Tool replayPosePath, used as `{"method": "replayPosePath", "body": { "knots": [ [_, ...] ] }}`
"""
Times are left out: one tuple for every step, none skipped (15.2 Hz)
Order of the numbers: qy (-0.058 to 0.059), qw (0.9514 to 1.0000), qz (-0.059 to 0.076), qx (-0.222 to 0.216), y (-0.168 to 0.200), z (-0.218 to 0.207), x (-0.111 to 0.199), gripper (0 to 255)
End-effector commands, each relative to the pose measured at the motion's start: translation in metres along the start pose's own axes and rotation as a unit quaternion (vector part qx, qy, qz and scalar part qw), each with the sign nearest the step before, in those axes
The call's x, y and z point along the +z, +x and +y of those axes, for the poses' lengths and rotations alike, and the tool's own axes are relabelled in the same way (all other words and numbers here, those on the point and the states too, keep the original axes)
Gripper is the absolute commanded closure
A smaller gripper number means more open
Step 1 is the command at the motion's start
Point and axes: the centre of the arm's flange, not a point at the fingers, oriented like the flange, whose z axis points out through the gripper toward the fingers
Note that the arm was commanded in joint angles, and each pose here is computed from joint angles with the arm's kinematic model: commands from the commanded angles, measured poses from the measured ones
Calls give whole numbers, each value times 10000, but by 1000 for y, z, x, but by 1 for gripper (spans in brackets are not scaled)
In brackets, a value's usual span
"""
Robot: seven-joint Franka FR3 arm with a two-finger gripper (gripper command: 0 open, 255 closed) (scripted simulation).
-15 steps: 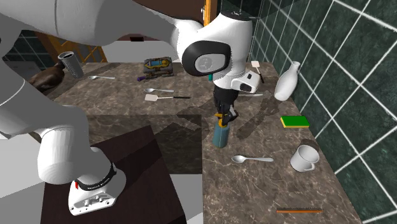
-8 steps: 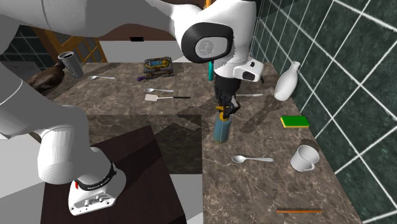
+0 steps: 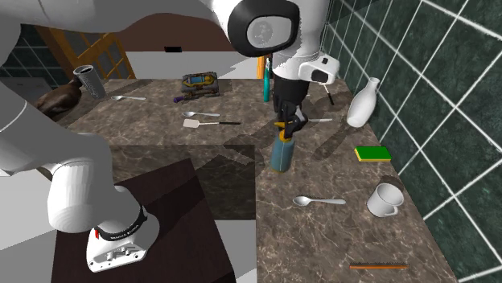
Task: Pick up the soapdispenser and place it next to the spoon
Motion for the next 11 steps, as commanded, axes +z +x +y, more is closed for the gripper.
{"method": "replayPosePath", "body": {
  "knots": [
    [0, 10000, -1, 0, -2, 1, -11, 255],
    [0, 10000, -1, 0, -1, 1, -16, 255],
    [0, 10000, -1, 0, -1, 1, -22, 255],
    [0, 10000, -1, 0, -1, 1, -27, 255],
    [0, 10000, -1, 0, -1, 1, -28, 255],
    [0, 10000, -1, 0, -2, -11, -25, 255],
    [0, 10000, -1, 0, -2, -24, -22, 255],
    [0, 10000, -1, 0, -3, -37, -19, 255],
    [0, 10000, -1, 0, -3, -50, -16, 255],
    [0, 10000, -1, 0, -4, -63, -13, 255],
    [0, 10000, -1, 0, -4, -75, -10, 255]
  ]
}}
